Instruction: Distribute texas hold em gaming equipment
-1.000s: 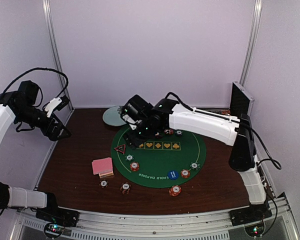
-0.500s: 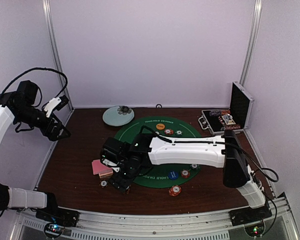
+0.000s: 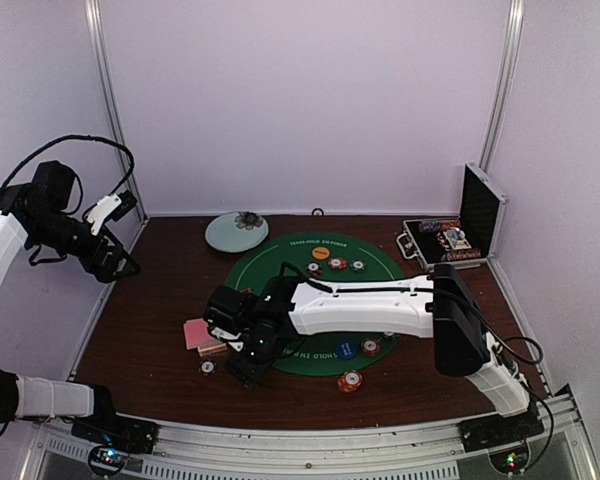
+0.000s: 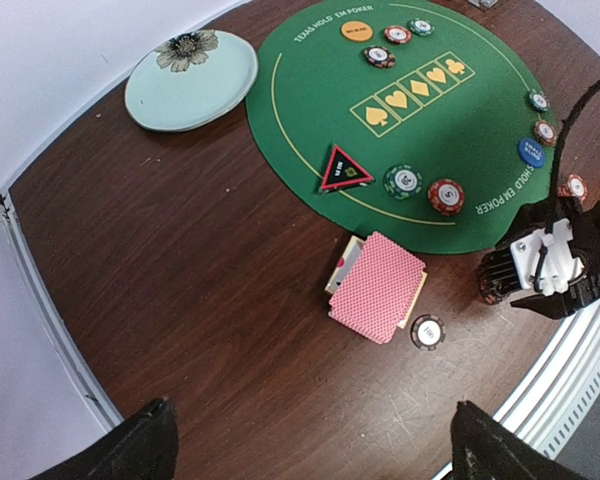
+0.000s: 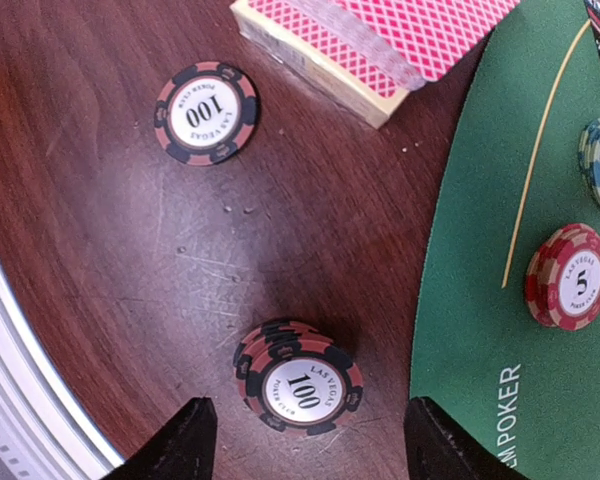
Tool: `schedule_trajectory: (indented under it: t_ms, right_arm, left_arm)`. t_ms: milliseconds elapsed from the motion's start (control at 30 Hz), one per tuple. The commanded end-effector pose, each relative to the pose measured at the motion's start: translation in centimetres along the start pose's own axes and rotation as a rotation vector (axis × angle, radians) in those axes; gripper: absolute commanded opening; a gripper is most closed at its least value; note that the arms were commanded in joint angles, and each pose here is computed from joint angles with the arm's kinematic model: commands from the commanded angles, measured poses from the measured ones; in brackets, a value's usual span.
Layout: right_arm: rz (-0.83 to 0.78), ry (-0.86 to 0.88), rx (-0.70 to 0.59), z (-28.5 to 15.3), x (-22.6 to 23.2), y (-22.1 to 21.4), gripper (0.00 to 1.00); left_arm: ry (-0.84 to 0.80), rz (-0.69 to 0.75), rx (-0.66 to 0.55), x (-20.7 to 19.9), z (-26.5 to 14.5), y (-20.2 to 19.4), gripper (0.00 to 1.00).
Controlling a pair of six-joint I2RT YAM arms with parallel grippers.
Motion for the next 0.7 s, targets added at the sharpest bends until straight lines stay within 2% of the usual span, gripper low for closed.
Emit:
schedule_trajectory:
  t_ms: [0, 367, 667]
  right_arm:
    - [0.015, 0.011, 0.034, 1.7, -0.3, -0.9, 0.67]
    - [0.014, 0.025, 0.052, 2.5, -0.1, -1.3, 0.61]
    - [0.016, 0.034, 0.052, 2.8, 0.0, -1.2, 0.52]
  left_arm:
    - [0.003, 0.009, -0.033, -0.2, -0.9, 0.7, 0.97]
    - [0.002, 0.009, -0.035, -0.1, -0.9, 1.0, 0.98]
    - [0.007, 0.01, -0.033, -0.1, -0.9, 0.9, 0.97]
Point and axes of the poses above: each gripper's point midway between its finger pads, its own z axis out along the fingers, its own x axis along the line the jaws close on, y = z × x, the point moved 2 cm from there along -z, back along the fingers, and after that the axes turned 14 degrees about -z, right-handed, at the moved point
